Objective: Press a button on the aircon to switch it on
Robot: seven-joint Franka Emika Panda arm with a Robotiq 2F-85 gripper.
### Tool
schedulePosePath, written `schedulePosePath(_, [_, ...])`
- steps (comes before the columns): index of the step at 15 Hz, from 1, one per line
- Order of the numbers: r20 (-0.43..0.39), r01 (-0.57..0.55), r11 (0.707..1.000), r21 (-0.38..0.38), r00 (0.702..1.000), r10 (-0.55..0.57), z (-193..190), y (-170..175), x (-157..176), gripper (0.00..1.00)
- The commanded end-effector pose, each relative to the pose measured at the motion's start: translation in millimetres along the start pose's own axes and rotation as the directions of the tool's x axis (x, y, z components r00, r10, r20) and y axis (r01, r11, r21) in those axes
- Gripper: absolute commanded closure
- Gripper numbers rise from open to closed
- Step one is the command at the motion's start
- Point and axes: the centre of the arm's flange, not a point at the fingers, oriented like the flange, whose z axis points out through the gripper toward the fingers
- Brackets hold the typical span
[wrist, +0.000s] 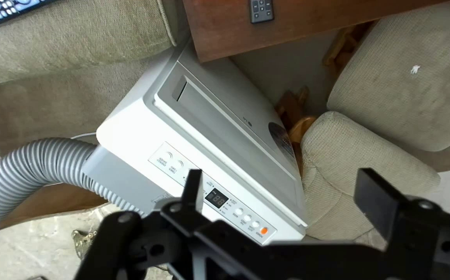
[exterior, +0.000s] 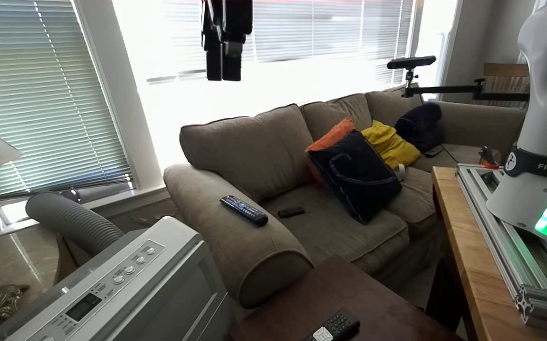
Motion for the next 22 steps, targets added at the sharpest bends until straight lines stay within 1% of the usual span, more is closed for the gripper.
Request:
schedulePosePath(1, [0.000, 0.000, 1.000, 0.000, 1.000, 0.000, 0.0, 0.0, 0.0, 0.00])
schedulePosePath(4, [0.000, 0.000, 1.000, 0.000, 1.000, 0.000, 0.0, 0.0, 0.0, 0.00])
schedulePosePath(5, [-0.002, -0.004, 1.000, -0.013, 1.000, 0.004, 4.7, -2.6, 3.4, 0.00])
schedulePosePath(6, [-0.005, -0.010, 1.000, -0.023, 1.000, 0.010, 10.4, -4.1, 10.1, 0.00])
schedulePosePath(8, [-0.018, -0.006, 1.000, -0.018, 1.000, 0.005, 23.4, -4.2, 27.1, 0.00])
schedulePosePath(12, [-0.028, 0.038, 0.999, 0.005, 0.999, -0.038, 64.0, 1.2, 71.8, 0.00])
schedulePosePath(15, [-0.046, 0.055, 0.998, 0.018, 0.997, -0.054, 102.0, 8.7, 114.2, 0.00])
schedulePosePath(18, [-0.066, 0.085, 0.996, 0.015, 0.994, -0.084, 127.3, 3.0, 152.5, 0.00])
schedulePosePath(19, [-0.076, 0.109, 0.994, 0.016, 0.991, -0.107, 137.2, -6.5, 163.1, 0.09])
schedulePosePath(20, [-0.084, 0.129, 0.991, 0.019, 0.988, -0.127, 141.3, -15.1, 172.9, 0.28])
schedulePosePath(22, [-0.102, 0.168, 0.985, 0.034, 0.981, -0.164, 149.9, -36.6, 189.4, 0.41])
